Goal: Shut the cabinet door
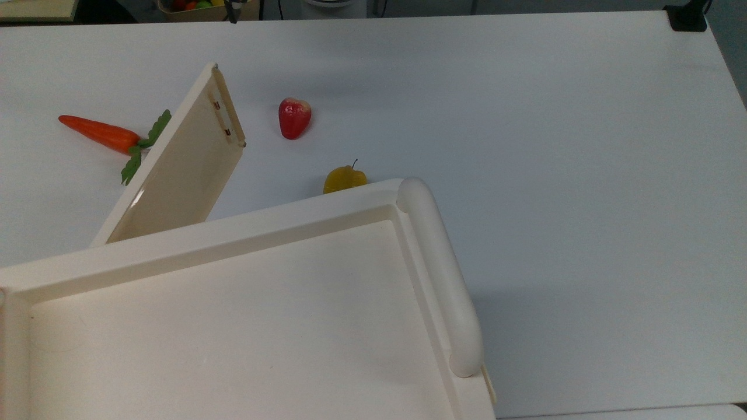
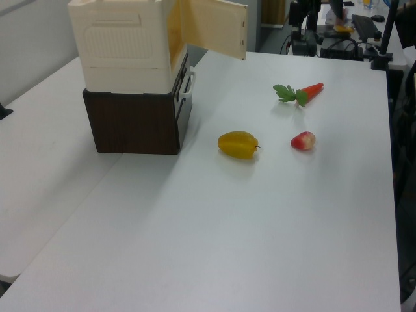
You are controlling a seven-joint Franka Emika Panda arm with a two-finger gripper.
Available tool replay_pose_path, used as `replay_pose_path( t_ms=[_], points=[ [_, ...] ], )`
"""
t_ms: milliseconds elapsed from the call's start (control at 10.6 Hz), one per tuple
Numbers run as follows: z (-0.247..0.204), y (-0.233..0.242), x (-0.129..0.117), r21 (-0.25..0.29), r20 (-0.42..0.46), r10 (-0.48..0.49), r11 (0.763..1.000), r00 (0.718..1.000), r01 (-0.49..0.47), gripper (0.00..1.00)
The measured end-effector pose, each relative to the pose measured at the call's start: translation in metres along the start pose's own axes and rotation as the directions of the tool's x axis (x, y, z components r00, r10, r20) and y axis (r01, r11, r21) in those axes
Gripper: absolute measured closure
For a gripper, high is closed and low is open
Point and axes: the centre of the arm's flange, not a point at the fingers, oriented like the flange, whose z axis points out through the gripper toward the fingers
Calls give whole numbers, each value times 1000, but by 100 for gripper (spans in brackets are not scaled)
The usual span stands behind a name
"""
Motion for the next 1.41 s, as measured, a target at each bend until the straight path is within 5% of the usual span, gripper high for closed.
replay_pose_path(
  t_ms=[282,658,1221,1409],
  points=[
    [-3,9,3,7,-27,16,1000,1000,-16,0],
    [-4,10,4,98,-36,-29,995,999,32,0],
    [1,2,5,113,-31,-101,988,994,104,0],
    [1,2,5,111,-38,-155,981,987,158,9]
  ],
)
